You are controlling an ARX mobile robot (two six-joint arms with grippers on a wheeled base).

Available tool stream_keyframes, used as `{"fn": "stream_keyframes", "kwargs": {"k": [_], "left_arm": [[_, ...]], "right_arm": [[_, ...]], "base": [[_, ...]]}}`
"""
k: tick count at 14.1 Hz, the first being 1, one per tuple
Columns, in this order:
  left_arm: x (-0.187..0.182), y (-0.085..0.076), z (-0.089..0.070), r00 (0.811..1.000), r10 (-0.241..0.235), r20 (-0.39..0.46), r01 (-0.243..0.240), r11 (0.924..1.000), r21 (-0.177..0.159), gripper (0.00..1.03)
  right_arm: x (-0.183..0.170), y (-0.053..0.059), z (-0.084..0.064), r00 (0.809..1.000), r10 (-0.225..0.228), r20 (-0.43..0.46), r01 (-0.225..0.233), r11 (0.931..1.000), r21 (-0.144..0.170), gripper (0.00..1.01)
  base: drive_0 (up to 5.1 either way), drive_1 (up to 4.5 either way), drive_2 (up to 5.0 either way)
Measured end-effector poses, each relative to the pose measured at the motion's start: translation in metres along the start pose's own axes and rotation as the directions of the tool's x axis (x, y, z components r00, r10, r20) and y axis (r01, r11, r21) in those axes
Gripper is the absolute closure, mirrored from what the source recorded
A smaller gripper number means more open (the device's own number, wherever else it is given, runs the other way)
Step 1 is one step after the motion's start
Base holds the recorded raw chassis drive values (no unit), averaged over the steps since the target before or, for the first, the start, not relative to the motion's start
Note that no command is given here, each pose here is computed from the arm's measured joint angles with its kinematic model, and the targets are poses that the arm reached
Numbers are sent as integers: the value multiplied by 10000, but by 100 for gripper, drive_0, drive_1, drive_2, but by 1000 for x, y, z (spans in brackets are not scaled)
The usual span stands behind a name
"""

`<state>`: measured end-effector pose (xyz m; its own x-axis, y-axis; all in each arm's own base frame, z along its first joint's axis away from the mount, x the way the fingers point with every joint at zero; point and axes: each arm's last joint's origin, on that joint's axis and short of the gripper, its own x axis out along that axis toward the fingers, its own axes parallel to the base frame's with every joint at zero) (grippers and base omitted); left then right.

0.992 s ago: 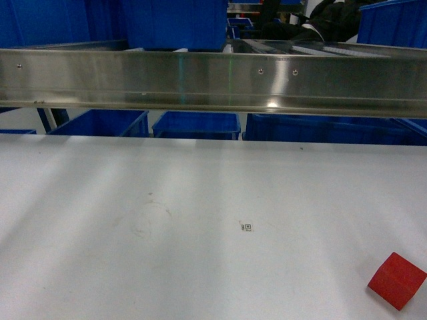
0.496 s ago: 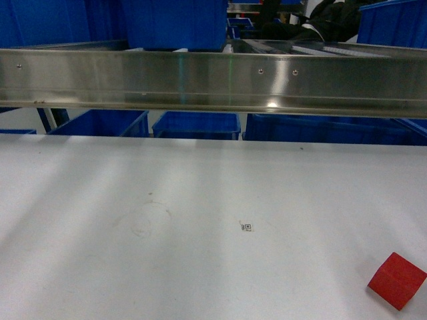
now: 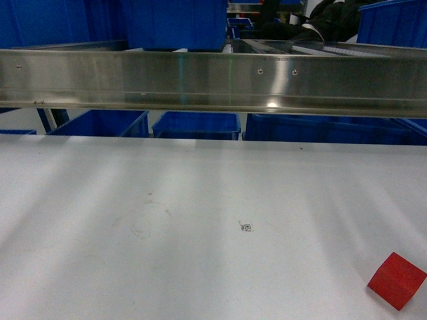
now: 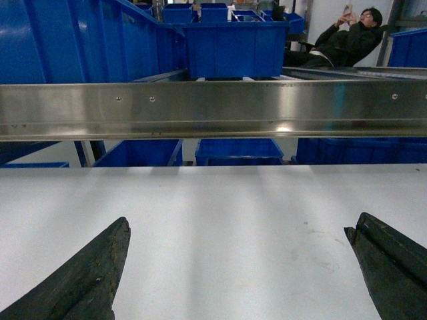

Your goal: Place magnetic block on left shelf second layer

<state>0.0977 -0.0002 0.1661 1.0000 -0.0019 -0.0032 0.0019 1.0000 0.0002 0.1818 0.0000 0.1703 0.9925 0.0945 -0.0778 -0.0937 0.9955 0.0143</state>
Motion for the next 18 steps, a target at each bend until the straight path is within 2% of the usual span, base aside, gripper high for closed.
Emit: {"fn": "stream_keyframes", "kwargs": {"k": [1,2,3,4,5,6,7,8,9,11,14,16,18], "left_arm": [[0,0,0,10000,4,0,-4,10000,0,5],[0,0,0,10000,8,-8,-8,10000,-4,5],[0,0,0,10000,4,0,-4,10000,-4,5],[0,0,0,10000,4,0,-4,10000,0,5],[0,0,0,10000,4,0,-4,10000,0,5],[0,0,0,10000,8,-4,-8,10000,0,5],[0,0,0,10000,4,-4,-4,10000,-4,5],[0,0,0,10000,8,0,-8,10000,-4,5],[0,0,0,10000,4,0,-4,10000,-4,5],[0,0,0,10000,4,0,-4,10000,-4,5],[0,0,0,10000,4,-4,-4,10000,-4,5],[0,0,0,10000,8,-4,-8,10000,0,5],[0,0,0,10000,8,-4,-8,10000,-4,5]], "right_arm": [[27,3,4,9984,305,-474,-308,9995,-51,3],[45,7,-3,9915,494,-1204,-514,9986,-130,3],[61,17,-26,9592,869,-2689,-989,9946,-313,3],[68,23,-32,9439,925,-3169,-1137,9923,-489,3],[81,31,-30,9441,957,-3156,-1250,9894,-738,3],[95,37,-26,9461,1027,-3073,-1341,9875,-829,3],[107,43,-30,9412,1067,-3206,-1418,9859,-883,3],[112,45,-41,9266,1031,-3615,-1441,9856,-883,3],[111,43,-60,9107,685,-4074,-1129,9899,-859,3],[105,39,-61,9125,594,-4048,-986,9922,-767,3],[94,38,-77,8952,630,-4412,-1044,9921,-702,3],[91,36,-89,8753,565,-4803,-1008,9927,-669,3],[91,36,-90,8755,562,-4800,-1002,9927,-666,3]], "base": [[0,0,0],[0,0,0],[0,0,0],[0,0,0],[0,0,0],[0,0,0],[0,0,0],[0,0,0],[0,0,0],[0,0,0],[0,0,0],[0,0,0],[0,0,0]]}}
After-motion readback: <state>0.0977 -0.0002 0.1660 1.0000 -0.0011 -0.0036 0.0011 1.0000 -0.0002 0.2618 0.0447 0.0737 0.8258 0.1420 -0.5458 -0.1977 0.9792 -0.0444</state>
